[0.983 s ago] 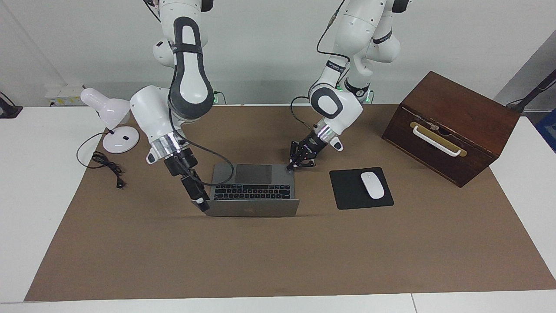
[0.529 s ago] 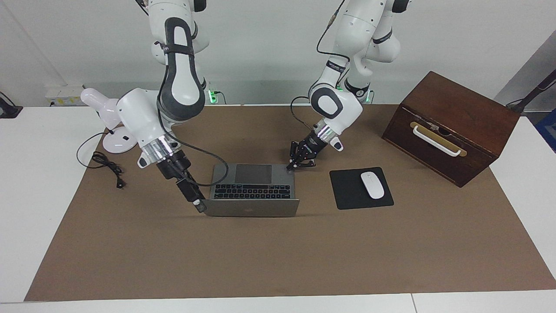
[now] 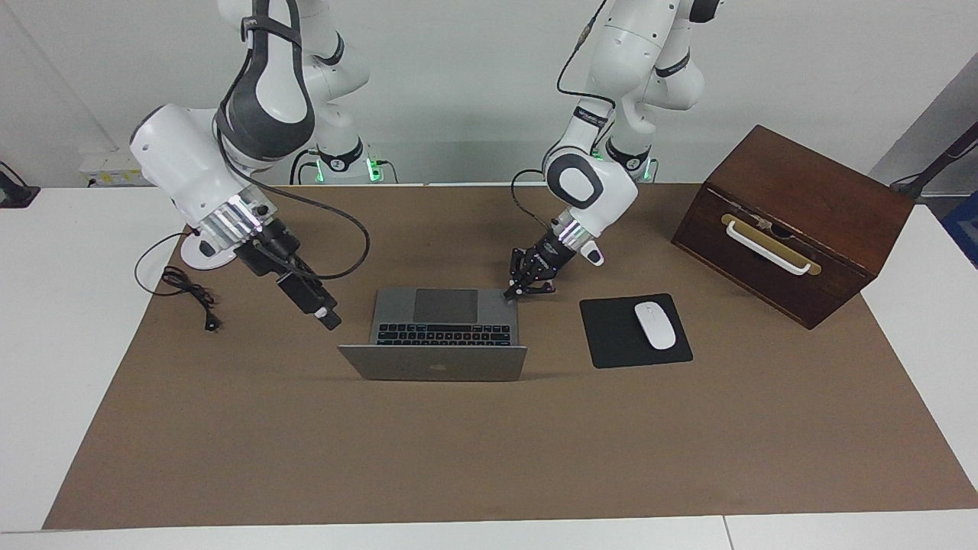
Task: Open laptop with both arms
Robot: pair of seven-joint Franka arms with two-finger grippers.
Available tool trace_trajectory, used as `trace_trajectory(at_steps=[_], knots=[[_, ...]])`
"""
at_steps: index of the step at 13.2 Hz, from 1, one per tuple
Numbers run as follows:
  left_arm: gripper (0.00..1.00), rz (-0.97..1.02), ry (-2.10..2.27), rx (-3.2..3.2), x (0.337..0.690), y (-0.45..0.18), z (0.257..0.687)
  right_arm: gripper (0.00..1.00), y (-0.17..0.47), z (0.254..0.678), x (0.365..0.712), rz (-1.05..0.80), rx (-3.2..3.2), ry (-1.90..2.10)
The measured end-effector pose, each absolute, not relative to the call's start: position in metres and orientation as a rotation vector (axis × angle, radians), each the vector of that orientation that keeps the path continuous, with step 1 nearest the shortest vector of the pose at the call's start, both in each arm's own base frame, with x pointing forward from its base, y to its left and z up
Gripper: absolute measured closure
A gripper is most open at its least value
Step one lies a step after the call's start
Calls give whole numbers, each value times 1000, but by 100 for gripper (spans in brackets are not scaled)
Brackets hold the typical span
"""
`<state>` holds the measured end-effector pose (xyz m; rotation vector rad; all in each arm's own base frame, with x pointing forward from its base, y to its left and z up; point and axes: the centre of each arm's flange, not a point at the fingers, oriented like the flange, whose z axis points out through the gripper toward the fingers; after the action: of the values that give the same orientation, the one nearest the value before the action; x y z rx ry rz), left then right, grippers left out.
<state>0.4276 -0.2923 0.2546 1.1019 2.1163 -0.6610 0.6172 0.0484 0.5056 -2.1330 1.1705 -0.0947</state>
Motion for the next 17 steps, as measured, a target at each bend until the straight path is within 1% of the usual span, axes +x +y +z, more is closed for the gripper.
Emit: trace_trajectory(at_steps=[3,5,8,11,13,15,17], knots=[[99,-618,2095,1068,448,-283,268,0,37,534,607,-76,-2281,1097],[99,-583,2057,1009,475,-267,292,0,25,558,601,-97,-2386,1049],[99,-497,1989,1032,498,-247,326,0,-9,584,595,-129,-2543,905],[99,-265,1950,1118,514,-232,359,0,-29,615,590,-190,-2721,727],[99,-136,1905,1189,521,-226,373,0,-34,621,587,-222,-2871,554],[99,-62,1873,1226,529,-212,378,0,-44,621,579,-173,-2999,357],[99,3,1833,1269,546,-187,386,0,-61,629,564,-72,-3109,192]])
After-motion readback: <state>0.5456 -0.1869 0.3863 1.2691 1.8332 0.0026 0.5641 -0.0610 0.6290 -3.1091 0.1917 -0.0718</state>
